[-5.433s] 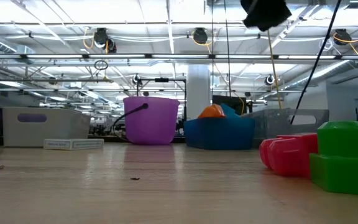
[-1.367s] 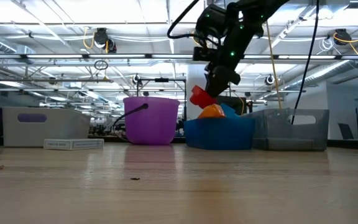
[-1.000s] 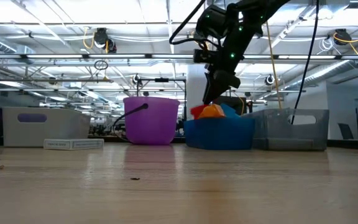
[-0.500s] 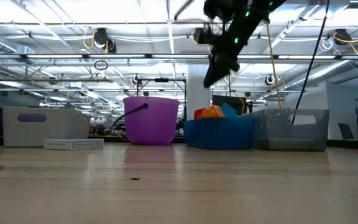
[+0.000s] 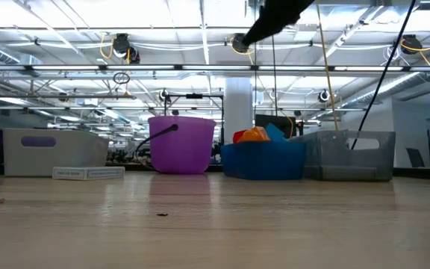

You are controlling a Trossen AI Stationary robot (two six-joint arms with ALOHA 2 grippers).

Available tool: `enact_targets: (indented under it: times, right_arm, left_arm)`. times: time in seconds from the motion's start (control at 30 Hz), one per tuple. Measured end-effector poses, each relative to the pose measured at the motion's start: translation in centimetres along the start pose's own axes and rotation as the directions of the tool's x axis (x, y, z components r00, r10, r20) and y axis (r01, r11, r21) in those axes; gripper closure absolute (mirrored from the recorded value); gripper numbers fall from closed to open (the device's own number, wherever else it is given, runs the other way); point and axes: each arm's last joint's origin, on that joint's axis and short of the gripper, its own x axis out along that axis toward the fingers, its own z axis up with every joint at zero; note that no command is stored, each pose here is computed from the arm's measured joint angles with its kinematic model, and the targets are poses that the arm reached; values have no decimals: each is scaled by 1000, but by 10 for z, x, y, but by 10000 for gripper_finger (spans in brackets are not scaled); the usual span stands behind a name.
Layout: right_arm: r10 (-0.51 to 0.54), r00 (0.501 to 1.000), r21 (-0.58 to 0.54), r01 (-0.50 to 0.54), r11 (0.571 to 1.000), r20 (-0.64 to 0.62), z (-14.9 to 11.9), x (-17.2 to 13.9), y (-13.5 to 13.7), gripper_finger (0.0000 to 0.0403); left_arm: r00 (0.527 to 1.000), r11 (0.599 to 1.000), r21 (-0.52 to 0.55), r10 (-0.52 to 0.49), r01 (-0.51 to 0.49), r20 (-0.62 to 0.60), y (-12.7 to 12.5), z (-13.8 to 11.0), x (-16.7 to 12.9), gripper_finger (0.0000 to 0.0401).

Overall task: Pick & Place Toys
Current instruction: Put the yellow game piece into the blue bin

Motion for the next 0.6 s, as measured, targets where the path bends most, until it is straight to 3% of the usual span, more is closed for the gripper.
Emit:
enact_targets:
  times: [0.2,0.6]
  right_arm:
    - [-42,999,-5,42,999,11,6,-9,35,259]
    - [93,989,-10,-95,995,-119,-9,-29,84,259]
  left_arm:
    - [1000,1000,0,0,0,0,0,0,0,135]
    - [1000,1000,0,0,0,0,0,0,0,135]
